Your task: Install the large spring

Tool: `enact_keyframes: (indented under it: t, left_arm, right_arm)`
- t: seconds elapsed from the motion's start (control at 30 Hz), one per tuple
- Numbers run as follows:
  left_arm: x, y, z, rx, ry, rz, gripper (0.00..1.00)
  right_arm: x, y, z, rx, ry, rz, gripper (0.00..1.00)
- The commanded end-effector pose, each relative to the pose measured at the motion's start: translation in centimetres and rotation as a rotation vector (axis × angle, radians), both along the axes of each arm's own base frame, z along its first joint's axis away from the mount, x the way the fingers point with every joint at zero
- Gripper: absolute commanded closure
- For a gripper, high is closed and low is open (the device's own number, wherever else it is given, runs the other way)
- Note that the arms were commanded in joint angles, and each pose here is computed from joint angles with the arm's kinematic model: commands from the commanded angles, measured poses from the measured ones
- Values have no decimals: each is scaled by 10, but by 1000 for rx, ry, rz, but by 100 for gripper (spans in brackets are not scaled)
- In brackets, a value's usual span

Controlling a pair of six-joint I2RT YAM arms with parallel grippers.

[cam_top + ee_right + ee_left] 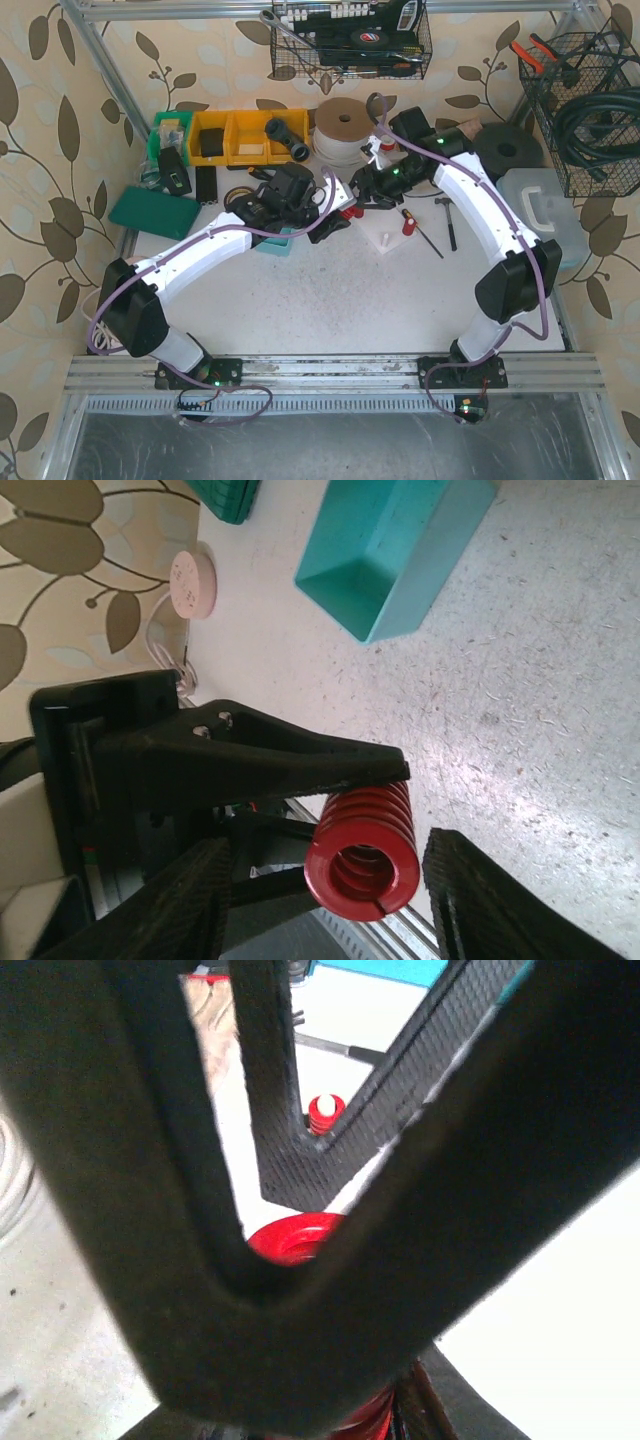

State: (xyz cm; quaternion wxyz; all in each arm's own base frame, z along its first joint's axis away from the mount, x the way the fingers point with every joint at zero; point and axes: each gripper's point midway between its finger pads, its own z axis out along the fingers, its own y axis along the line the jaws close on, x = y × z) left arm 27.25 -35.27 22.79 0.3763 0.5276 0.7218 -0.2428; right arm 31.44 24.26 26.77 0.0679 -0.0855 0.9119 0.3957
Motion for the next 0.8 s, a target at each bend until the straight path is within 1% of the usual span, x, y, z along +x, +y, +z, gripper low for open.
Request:
enact_keyframes:
  t: [0.0, 0.1, 0.2, 0.4, 0.53, 0.67, 0.77]
  left_arm:
    - [4, -18, 51, -123, -122, -41, 100]
    - [4, -17, 48, -117, -119, -41, 100]
    - [4, -17, 48, -115, -120, -42, 100]
    - [3, -18, 53, -128, -126, -45, 100]
    - [4, -18, 56, -139, -132, -42, 100]
    - [3, -17, 59, -154, -141, -40, 100]
    - [2, -17, 61, -160, -145, -38, 100]
  right_arm:
    - [-6, -5, -5, -91, 1, 21, 42]
    - [1, -12, 1, -110, -40, -20, 38]
    - [-1, -7, -1, -78, -17, -15, 37]
    - [-3, 3, -3, -28, 3, 15, 47]
    - [-7, 5, -11, -28, 43, 29, 49]
    - [-7, 5, -15, -40, 49, 30, 49]
    - [-7, 5, -17, -50, 50, 35, 55]
